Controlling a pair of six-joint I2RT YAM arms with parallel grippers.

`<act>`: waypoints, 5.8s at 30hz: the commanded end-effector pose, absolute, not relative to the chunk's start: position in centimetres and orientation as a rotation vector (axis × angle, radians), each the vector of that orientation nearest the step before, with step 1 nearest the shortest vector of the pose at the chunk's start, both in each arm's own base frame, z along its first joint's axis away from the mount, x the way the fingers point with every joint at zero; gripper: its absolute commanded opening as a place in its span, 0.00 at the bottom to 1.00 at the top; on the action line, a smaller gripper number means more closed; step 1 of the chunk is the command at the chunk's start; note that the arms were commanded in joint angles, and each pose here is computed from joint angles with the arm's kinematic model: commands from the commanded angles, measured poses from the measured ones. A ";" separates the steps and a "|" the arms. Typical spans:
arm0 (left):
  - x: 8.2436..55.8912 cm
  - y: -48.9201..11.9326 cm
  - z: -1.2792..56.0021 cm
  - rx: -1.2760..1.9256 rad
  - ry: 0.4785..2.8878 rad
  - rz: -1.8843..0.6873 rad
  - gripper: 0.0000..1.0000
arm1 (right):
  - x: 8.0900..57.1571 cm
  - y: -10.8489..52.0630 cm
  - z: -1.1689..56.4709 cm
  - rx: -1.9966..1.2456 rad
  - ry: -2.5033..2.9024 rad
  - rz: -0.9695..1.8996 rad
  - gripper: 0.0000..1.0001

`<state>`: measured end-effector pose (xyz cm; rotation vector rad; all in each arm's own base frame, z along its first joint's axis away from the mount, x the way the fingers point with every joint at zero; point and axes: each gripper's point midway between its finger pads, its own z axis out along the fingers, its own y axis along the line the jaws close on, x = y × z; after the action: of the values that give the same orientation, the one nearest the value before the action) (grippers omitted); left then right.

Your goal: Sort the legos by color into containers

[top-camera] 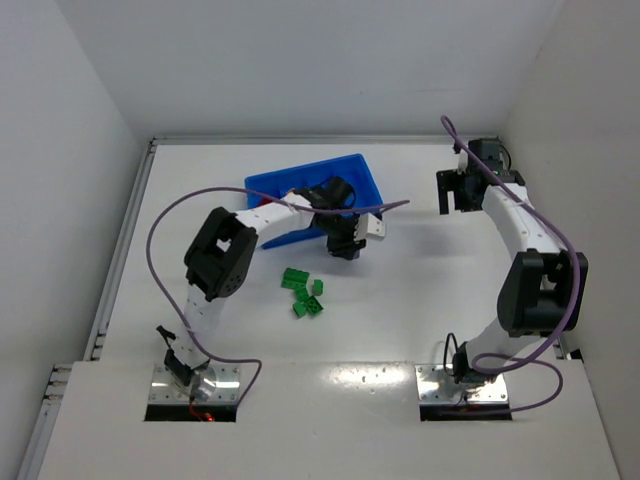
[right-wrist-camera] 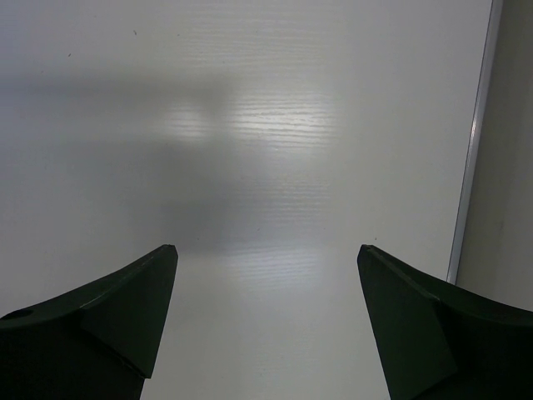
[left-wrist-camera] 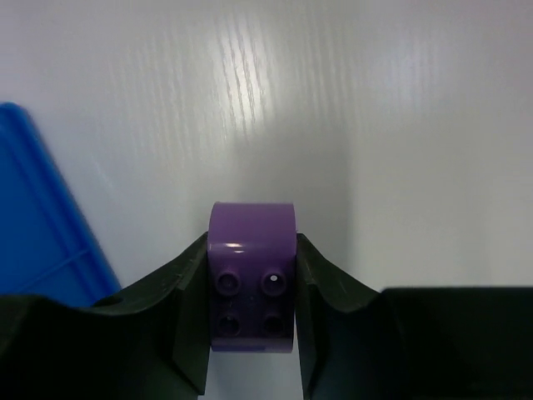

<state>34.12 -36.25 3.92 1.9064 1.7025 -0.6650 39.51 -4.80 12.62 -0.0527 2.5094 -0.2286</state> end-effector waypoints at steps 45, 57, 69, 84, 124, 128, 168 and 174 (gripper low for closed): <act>45.6 -31.7 5.9 1.116 2.266 -0.759 0.10 | 43.8 -0.3 14.3 -0.187 2.425 -0.160 0.90; 40.4 -24.2 4.3 1.182 2.373 -0.656 0.10 | 43.8 -0.5 14.0 -0.184 2.435 -0.171 0.90; 45.4 -20.0 3.9 0.978 2.437 -0.570 0.47 | 44.3 1.0 14.3 -0.222 2.420 -0.147 0.90; 44.6 -21.4 16.3 1.020 2.098 -0.641 0.97 | 44.2 2.9 14.5 -0.296 2.402 -0.145 0.90; 35.3 -5.8 20.7 0.173 2.231 -0.542 0.99 | 24.0 26.4 3.2 -1.911 2.105 0.696 0.53; 35.9 -5.0 20.1 0.108 2.245 -0.492 0.99 | 24.1 28.2 2.1 -1.873 2.146 0.659 0.53; 36.0 -3.0 16.9 0.157 2.341 -0.387 0.99 | 25.4 33.4 1.7 -1.781 2.171 0.632 0.11; 35.8 -3.3 17.6 0.206 2.312 -0.396 0.99 | 26.8 31.1 9.4 -1.701 2.022 0.534 0.10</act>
<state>35.73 -3.48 16.62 0.1785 2.3546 -0.3999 24.92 30.89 2.85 -1.7836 2.1886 0.5721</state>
